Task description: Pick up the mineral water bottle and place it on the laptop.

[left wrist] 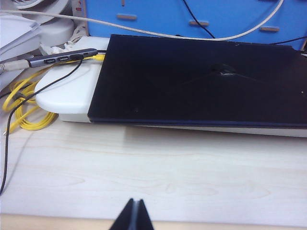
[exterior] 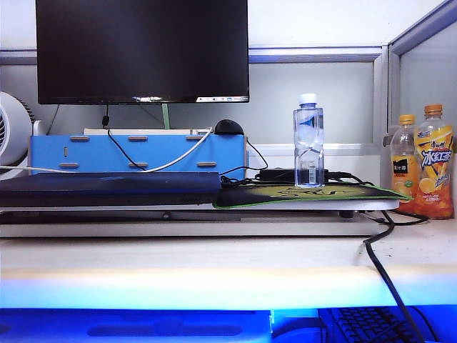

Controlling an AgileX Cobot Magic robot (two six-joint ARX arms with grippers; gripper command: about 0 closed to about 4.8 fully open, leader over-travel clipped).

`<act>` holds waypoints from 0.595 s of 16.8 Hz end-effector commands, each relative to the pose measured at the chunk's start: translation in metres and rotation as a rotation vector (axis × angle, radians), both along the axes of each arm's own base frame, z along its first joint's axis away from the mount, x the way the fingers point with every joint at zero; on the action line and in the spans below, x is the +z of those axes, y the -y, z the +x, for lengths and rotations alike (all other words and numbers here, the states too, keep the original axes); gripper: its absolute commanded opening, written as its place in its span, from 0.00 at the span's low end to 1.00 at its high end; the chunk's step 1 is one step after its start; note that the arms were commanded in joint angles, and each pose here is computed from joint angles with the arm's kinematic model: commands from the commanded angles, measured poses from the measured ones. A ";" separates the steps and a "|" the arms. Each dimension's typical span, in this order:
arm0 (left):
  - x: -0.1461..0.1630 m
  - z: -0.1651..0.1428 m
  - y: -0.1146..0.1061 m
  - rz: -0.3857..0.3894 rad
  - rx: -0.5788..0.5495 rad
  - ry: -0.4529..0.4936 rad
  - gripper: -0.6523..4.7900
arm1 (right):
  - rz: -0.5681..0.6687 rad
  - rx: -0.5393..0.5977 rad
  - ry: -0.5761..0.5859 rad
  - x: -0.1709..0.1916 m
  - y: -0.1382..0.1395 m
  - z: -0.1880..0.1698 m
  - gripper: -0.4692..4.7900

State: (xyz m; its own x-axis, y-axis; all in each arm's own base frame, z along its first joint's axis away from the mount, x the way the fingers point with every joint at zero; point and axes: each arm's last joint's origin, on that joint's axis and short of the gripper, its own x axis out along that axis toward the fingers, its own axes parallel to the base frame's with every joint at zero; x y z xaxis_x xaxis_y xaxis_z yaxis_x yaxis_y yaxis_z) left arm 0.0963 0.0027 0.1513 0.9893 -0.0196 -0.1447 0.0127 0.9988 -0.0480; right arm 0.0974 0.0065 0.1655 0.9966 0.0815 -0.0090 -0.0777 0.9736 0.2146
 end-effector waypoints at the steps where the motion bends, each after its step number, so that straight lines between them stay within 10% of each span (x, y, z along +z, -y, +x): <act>1: 0.000 0.000 0.000 0.001 -0.001 0.002 0.12 | 0.078 0.122 0.174 0.039 -0.003 -0.008 0.13; 6: 0.000 0.000 0.000 0.001 -0.001 0.003 0.12 | 0.033 0.168 0.254 0.111 -0.004 -0.012 0.13; 10: 0.000 0.000 0.000 0.001 -0.001 0.002 0.12 | -0.037 0.534 0.115 0.172 -0.018 0.049 0.13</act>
